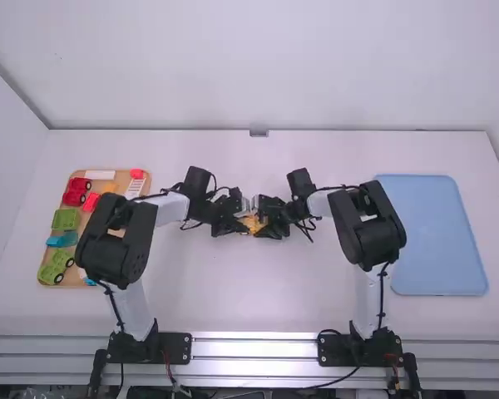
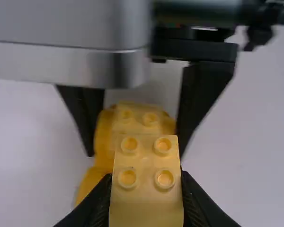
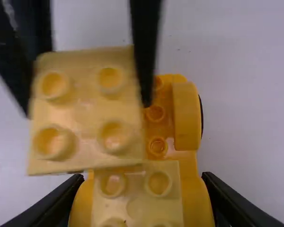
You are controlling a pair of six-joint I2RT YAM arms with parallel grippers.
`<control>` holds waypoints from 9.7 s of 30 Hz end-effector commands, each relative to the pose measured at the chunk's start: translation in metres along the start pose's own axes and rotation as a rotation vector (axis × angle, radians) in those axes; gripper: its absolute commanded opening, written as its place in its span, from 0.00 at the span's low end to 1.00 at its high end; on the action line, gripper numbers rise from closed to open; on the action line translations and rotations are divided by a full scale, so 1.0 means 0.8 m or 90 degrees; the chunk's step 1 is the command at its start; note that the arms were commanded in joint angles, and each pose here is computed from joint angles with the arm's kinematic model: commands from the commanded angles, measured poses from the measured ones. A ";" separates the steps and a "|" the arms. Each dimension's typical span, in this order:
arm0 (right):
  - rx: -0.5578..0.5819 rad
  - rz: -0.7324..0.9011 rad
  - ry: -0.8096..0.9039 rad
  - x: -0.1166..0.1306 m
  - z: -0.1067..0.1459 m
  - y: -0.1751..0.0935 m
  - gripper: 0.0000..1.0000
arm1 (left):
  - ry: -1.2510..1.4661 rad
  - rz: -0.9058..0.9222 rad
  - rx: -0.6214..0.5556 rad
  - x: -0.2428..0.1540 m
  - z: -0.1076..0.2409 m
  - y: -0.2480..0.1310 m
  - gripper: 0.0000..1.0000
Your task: Assemble lego blocks to make yellow taxi
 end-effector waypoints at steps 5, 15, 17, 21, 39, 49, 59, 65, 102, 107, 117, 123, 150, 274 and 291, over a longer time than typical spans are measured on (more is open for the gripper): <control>0.023 0.011 0.037 0.017 0.014 0.001 0.64 | 0.083 0.026 -0.013 -0.001 -0.017 -0.006 0.02; -0.037 -0.011 0.013 0.031 0.009 -0.011 0.65 | 0.077 0.021 -0.014 0.000 -0.012 -0.006 0.02; -0.050 -0.010 0.011 0.030 0.009 -0.018 0.68 | 0.073 0.027 -0.011 -0.003 -0.010 -0.006 0.02; -0.050 -0.001 0.021 0.025 0.012 -0.028 0.75 | 0.073 0.035 -0.005 -0.007 -0.007 -0.005 0.02; -0.166 0.048 -0.045 0.031 -0.002 -0.030 0.83 | 0.052 0.006 -0.055 0.002 0.012 -0.011 0.02; -0.184 0.054 -0.068 0.028 -0.018 -0.022 0.82 | 0.067 0.013 -0.054 -0.007 0.014 -0.001 0.02; -0.178 0.053 -0.073 0.029 -0.018 -0.018 0.79 | 0.055 0.009 -0.061 -0.009 0.019 0.001 0.02; -0.167 0.052 -0.077 0.026 -0.013 -0.005 0.77 | 0.055 0.009 -0.060 -0.010 0.020 0.001 0.02; -0.089 0.003 -0.059 0.035 0.019 0.008 0.51 | 0.044 0.012 -0.039 -0.014 0.025 0.005 0.02; -0.090 0.004 -0.059 0.033 0.018 0.008 0.51 | 0.043 0.014 -0.039 -0.014 0.026 0.005 0.02; -0.106 -0.001 -0.059 0.035 0.014 0.007 0.52 | 0.045 0.016 -0.038 -0.016 0.025 0.007 0.03; -0.106 -0.001 -0.059 0.035 0.014 0.007 0.52 | 0.050 0.023 -0.027 -0.019 0.028 0.018 0.02; -0.105 -0.001 -0.059 0.035 0.014 0.007 0.52 | 0.060 -0.002 -0.013 -0.010 0.031 0.017 0.15; -0.088 0.370 -0.127 -0.074 -0.222 -0.165 0.99 | -1.016 -1.225 -0.441 0.031 0.115 -0.513 0.99; -0.113 0.174 -0.118 -0.091 -0.292 -0.144 0.99 | -1.021 -1.138 -0.332 0.015 0.160 -0.538 0.99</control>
Point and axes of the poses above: each hand's point on the last joint's axis, 136 mm out from that joint toward the fingers, its own y axis out along the fingers, its own x axis along the line the jaws close on, z = x × y, the point moved 3 cm from there along -y, back along the fingers, and after that the axes turned 11 degrees about -y, right-handed, at the moved point
